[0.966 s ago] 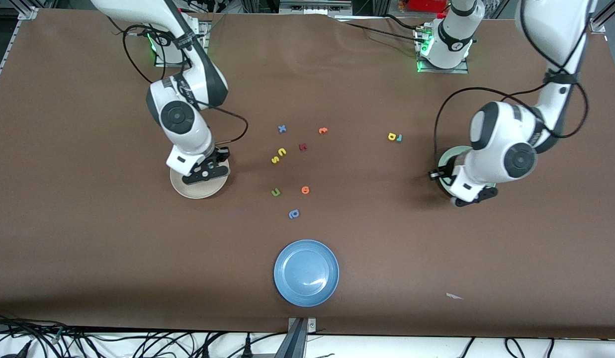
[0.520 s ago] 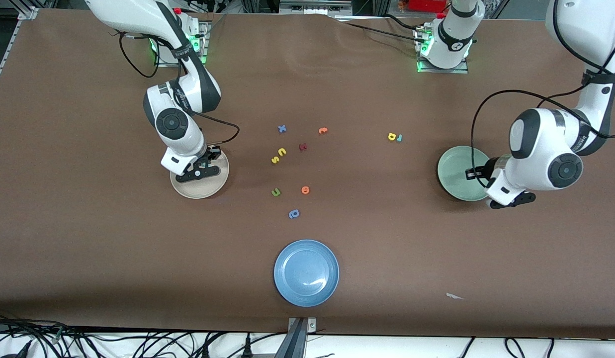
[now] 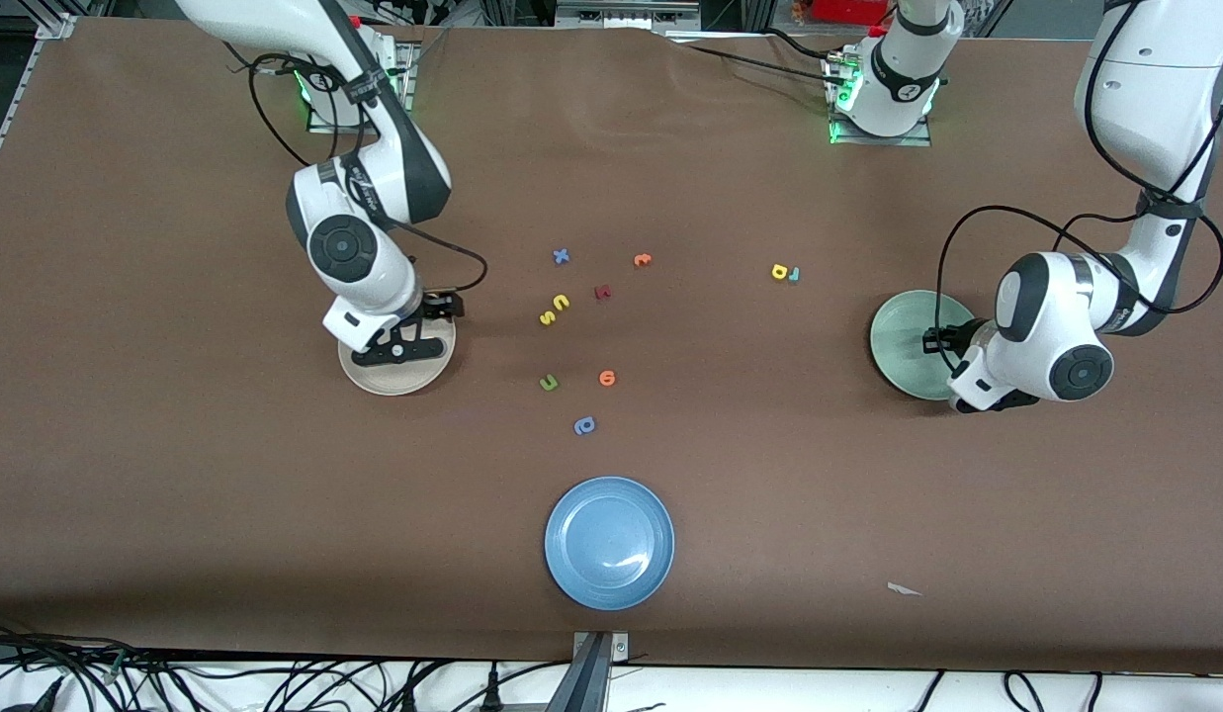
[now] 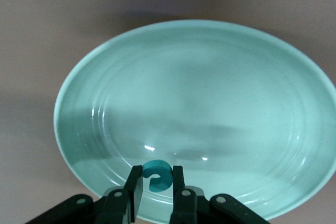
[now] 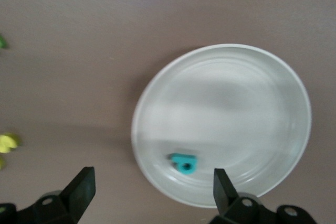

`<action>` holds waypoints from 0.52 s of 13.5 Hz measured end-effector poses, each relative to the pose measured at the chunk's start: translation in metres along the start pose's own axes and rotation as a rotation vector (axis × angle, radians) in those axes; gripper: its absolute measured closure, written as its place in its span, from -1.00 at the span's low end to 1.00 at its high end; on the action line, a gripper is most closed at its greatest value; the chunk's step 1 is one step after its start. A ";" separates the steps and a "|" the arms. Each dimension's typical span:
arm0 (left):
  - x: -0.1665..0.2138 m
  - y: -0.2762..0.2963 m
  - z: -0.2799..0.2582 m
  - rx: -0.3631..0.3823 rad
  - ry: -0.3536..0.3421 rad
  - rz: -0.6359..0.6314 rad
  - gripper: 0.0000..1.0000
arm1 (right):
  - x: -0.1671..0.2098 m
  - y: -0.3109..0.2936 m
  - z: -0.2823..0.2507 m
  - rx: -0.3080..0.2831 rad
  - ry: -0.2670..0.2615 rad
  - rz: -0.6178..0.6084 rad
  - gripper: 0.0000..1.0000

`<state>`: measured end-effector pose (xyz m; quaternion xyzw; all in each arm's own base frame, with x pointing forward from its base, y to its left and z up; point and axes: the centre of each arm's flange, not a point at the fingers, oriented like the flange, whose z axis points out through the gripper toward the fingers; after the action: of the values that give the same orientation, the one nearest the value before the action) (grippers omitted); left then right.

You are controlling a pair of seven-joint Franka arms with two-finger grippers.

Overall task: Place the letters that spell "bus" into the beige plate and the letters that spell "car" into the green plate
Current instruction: 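Move the left gripper to the yellow o while the right gripper reaches the yellow s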

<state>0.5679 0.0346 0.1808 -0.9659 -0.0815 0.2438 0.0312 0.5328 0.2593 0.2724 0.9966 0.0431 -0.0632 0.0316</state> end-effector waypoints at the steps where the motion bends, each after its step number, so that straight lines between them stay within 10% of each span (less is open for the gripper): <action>1: 0.000 0.000 -0.001 0.000 0.003 -0.001 0.30 | -0.005 -0.020 -0.002 0.003 0.005 0.065 -0.99; 7: -0.007 0.024 -0.043 -0.031 0.072 -0.001 -0.86 | -0.035 -0.129 0.034 0.017 0.049 0.579 -0.85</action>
<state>0.5852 0.0088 0.2193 -0.9744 -0.0845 0.2074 0.0194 0.4826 0.3819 0.2358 0.9689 -0.2428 -0.0278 0.0390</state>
